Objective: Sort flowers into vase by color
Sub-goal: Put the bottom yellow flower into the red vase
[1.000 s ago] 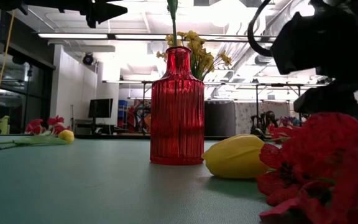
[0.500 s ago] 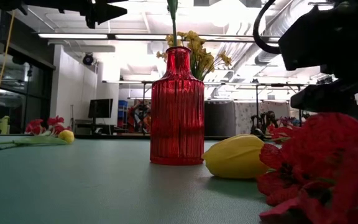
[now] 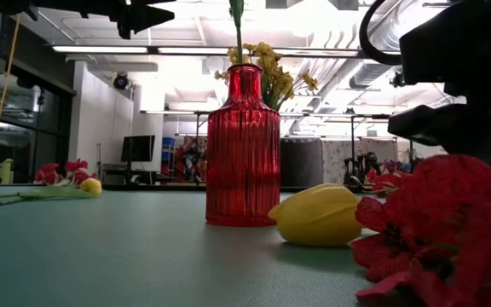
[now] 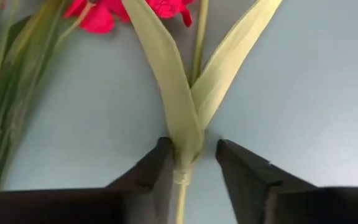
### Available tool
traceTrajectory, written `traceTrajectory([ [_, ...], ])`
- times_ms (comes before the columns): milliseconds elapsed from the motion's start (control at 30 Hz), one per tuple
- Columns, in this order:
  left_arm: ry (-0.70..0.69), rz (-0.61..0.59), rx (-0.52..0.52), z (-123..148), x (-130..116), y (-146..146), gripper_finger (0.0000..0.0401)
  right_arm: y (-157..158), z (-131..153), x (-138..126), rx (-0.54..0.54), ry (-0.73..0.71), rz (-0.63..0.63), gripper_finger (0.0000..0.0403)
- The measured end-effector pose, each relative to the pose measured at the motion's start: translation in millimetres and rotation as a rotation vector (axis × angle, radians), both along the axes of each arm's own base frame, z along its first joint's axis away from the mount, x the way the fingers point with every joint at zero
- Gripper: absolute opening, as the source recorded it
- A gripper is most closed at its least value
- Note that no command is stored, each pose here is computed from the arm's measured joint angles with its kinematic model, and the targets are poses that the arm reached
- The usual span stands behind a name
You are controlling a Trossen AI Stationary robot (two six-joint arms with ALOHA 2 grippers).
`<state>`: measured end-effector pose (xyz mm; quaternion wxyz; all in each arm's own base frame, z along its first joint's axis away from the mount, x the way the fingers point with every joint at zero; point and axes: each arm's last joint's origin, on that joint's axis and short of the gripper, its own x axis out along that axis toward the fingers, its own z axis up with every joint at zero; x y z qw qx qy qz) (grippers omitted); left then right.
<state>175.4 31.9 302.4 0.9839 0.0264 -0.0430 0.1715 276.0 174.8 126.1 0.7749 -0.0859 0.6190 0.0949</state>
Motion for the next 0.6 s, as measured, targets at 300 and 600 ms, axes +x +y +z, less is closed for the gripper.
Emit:
traceTrajectory([
  [300, -0.001, 0.0, 0.0, 0.1, -0.1, 0.0, 0.0261, -11.2, 7.8, 1.0, -0.058, -0.015, -0.039, 0.0012],
  [600, 0.0, 0.0, 0.0, 0.0, 0.0, 0.1, 0.0261, -49.9, 68.3, -33.8, -0.339, -0.081, -0.193, 0.0002],
])
